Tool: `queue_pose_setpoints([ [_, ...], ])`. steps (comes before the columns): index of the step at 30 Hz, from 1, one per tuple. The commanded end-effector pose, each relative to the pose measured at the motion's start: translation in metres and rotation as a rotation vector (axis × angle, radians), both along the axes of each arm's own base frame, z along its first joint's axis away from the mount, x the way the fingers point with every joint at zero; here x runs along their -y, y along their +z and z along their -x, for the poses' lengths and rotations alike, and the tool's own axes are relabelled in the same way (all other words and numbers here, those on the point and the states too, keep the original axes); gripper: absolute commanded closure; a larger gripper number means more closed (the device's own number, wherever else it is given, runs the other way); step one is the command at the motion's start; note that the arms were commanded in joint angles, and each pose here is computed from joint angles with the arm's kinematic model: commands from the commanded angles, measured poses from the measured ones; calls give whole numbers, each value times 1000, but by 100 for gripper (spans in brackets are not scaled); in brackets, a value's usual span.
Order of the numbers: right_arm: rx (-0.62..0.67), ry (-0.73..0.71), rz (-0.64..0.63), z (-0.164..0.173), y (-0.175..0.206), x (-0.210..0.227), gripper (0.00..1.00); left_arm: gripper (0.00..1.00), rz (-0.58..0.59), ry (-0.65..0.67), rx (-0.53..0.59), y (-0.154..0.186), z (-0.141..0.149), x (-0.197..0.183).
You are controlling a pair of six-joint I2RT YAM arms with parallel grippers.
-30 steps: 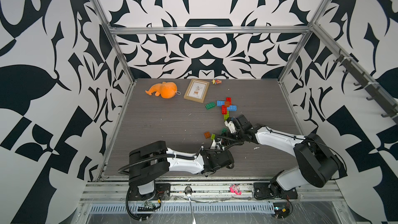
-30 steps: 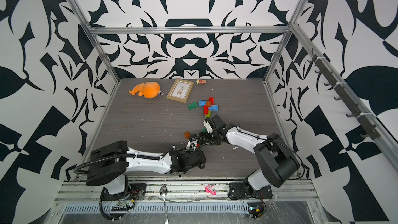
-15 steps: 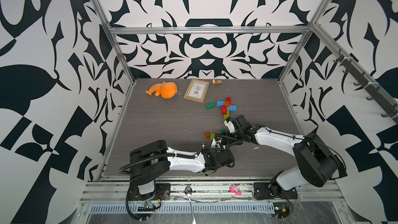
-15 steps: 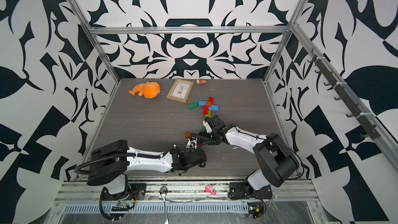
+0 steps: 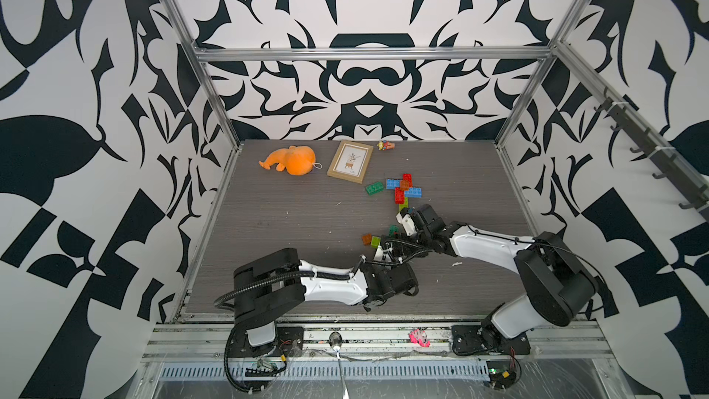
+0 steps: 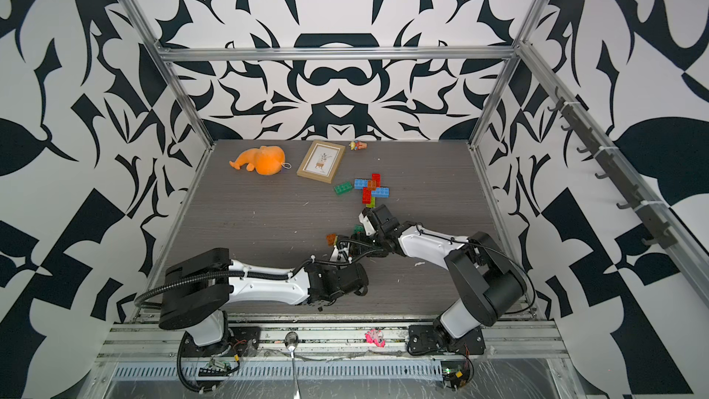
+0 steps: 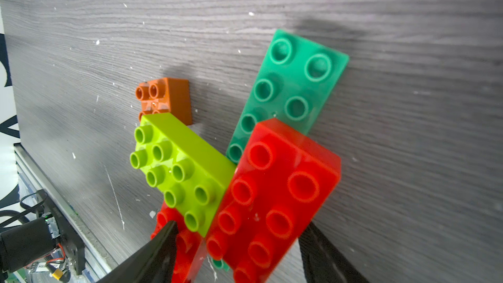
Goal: Assemble a small pinwheel with lego
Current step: Assemble the lego brick with the lego brick.
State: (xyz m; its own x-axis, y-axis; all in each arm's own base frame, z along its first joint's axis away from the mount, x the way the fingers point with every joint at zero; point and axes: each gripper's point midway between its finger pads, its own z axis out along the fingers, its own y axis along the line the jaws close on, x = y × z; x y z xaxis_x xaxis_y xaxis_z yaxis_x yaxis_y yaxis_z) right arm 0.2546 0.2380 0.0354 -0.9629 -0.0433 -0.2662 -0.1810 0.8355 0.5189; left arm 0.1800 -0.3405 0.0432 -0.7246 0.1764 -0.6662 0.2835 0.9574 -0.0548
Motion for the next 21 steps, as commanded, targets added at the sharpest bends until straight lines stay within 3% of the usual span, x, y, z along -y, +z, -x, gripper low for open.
queue_pose_setpoints([
  [1, -62, -102, 269, 13, -48, 55, 29, 63, -27, 8, 11, 4, 1, -4],
  [5, -43, -98, 257, 8, -37, 52, 29, 56, -13, 6, 14, 9, 1, -7],
  [10, -39, -92, 234, 6, -32, 47, 29, 33, 0, -25, 18, 18, 2, -6],
  [14, -36, -78, 203, 6, -26, 42, 28, 21, 30, -46, 20, 27, 3, -7],
  [21, 3, -13, 105, 1, 2, 22, 16, 3, 169, -102, 40, 66, 10, -17],
])
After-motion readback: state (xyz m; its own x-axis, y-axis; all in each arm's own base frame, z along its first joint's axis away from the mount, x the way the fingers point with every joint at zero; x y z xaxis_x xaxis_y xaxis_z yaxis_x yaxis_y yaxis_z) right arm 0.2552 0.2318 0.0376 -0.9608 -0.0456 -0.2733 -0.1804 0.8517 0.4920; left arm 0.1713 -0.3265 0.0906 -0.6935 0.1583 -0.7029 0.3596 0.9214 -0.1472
